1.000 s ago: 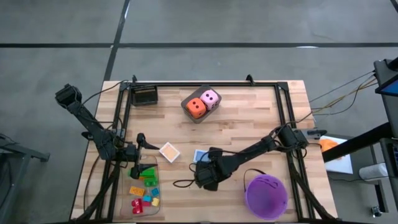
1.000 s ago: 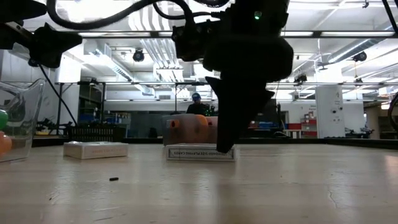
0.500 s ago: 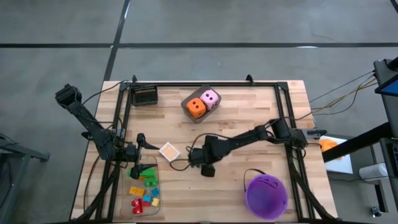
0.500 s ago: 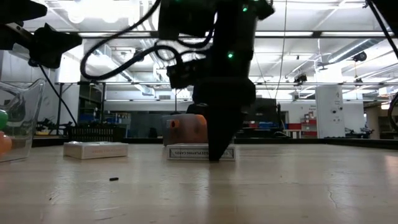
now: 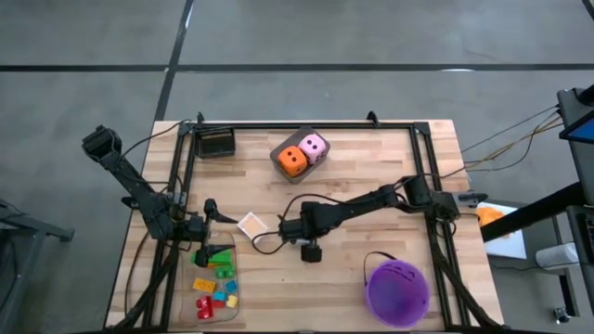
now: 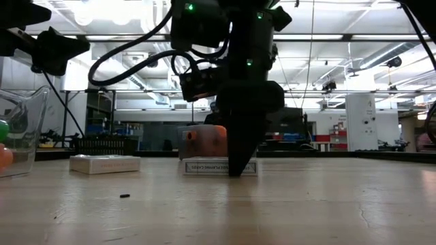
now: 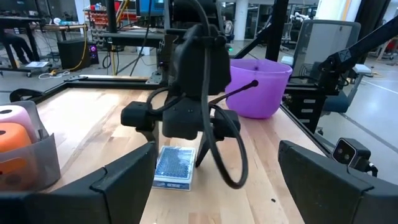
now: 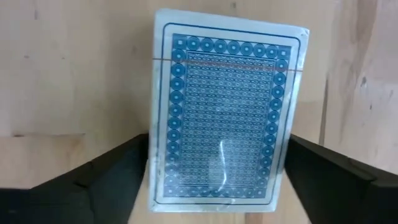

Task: Pick & Place Toys
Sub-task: Put the blue deck of cards into the black bin

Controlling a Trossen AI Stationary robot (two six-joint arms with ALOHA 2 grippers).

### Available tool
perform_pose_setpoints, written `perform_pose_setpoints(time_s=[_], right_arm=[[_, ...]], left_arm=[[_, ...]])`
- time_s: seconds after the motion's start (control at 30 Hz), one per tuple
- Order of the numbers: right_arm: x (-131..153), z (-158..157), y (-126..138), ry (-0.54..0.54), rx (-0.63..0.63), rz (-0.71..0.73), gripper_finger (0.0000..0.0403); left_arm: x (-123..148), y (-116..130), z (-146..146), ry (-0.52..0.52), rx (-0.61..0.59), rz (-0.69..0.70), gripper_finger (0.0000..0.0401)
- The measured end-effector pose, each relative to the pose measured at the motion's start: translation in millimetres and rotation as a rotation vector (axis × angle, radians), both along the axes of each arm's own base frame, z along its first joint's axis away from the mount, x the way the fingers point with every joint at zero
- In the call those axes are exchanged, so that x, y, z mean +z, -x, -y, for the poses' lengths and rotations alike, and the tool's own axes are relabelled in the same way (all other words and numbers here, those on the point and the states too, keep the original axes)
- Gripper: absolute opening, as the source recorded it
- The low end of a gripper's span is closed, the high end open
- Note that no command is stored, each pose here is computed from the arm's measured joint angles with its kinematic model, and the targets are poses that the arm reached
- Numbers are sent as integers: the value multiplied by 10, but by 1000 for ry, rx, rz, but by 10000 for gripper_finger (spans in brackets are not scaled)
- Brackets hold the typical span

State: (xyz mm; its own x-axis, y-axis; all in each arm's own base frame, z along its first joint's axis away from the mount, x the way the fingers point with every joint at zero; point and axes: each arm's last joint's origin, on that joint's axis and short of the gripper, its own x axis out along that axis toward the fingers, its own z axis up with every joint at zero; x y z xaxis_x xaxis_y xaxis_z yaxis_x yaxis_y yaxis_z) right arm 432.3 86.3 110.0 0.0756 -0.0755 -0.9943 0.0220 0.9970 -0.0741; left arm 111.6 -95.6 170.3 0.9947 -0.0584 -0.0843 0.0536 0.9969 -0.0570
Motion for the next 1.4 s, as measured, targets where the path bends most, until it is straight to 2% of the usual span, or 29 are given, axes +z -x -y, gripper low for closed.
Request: perform_pose_setpoints(time_s=[0.13,0.27,0.43,0.6,0.73,0.87,1.0,1.13,1.4], right_arm=[[78,-62,-28,2,11,15,292],[158,-111,-43,36,11,40,291],[294,-205,-23,156,17,119,291],[375,-289,-44,219,-10,213,291],[432,-385,-33,316,-13,274,291],[456,-443,-5,440,-18,311,291],[521,-482,-11,552,-32,366,291],[609,-510,-35,629,-45,415,291],[778,-496,-91,748,-53,474,291]], left_arm=[[-1,0,0,-1,0,0,337],[-2,0,0,-2,0,-2,337],[-4,0,0,1,0,-3,337],[-4,0,0,9,1,-3,337],[-3,0,-1,46,7,-5,337],[2,-27,-34,143,49,-3,337],[0,-106,-144,296,157,3,337],[-17,-207,-297,401,229,-3,337],[44,-394,-642,536,233,-5,338]])
